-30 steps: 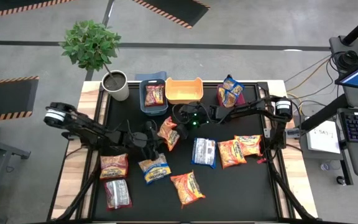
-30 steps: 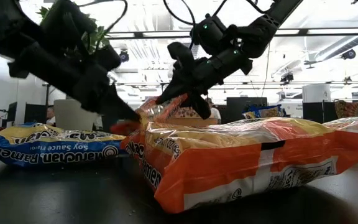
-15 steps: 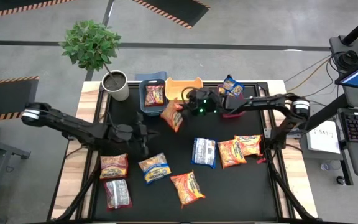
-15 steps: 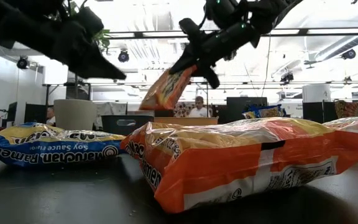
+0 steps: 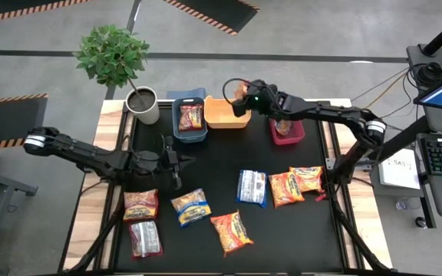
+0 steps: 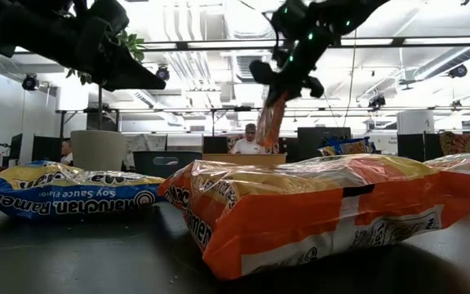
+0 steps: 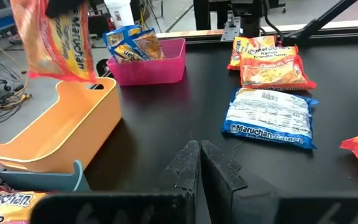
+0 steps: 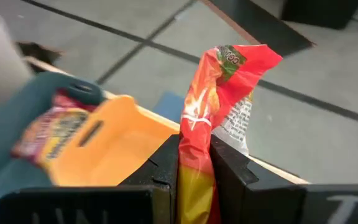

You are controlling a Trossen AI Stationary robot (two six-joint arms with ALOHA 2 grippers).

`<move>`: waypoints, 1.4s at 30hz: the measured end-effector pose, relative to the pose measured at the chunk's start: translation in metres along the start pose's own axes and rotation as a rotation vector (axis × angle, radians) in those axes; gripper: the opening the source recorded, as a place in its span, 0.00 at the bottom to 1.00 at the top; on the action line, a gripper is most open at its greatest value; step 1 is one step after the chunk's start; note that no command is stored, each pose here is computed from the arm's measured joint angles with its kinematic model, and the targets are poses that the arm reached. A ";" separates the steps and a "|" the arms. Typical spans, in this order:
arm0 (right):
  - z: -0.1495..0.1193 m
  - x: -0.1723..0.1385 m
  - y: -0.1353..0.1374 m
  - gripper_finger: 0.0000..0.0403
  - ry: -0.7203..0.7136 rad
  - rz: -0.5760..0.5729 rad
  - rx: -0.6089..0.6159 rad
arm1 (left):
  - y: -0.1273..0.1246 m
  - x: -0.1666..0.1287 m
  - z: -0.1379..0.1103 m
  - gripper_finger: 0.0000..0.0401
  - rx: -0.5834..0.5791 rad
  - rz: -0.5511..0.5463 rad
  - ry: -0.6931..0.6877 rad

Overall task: Sort Maruchan noodles
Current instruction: Put the orange noodle pack into the yellow bin

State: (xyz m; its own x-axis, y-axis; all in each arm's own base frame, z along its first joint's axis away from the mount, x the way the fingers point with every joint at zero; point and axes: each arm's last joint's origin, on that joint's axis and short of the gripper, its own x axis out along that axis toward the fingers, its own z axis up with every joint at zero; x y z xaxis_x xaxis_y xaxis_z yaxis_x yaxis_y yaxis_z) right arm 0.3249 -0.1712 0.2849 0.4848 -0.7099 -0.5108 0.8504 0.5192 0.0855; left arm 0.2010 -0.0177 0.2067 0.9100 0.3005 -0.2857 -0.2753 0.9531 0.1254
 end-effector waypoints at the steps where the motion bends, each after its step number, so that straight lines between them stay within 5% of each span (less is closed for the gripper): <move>1: -0.002 0.005 -0.002 0.14 0.015 -0.007 0.006 | 0.000 0.000 0.000 0.00 0.000 0.000 0.000; 20: -0.046 0.057 0.002 0.18 0.152 -0.112 -0.026 | 0.000 0.000 0.000 0.00 -0.001 0.000 0.000; 42: -0.016 0.034 0.008 0.24 0.224 -0.131 -0.094 | 0.000 0.000 0.000 0.00 -0.029 -0.001 0.002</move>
State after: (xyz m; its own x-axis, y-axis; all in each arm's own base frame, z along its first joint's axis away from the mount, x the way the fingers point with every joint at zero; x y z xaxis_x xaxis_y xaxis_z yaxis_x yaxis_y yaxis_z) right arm 0.3452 -0.1834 0.2540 0.3059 -0.6560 -0.6899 0.8748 0.4797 -0.0682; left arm 0.2010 -0.0177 0.2065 0.9096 0.2998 -0.2875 -0.2836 0.9540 0.0977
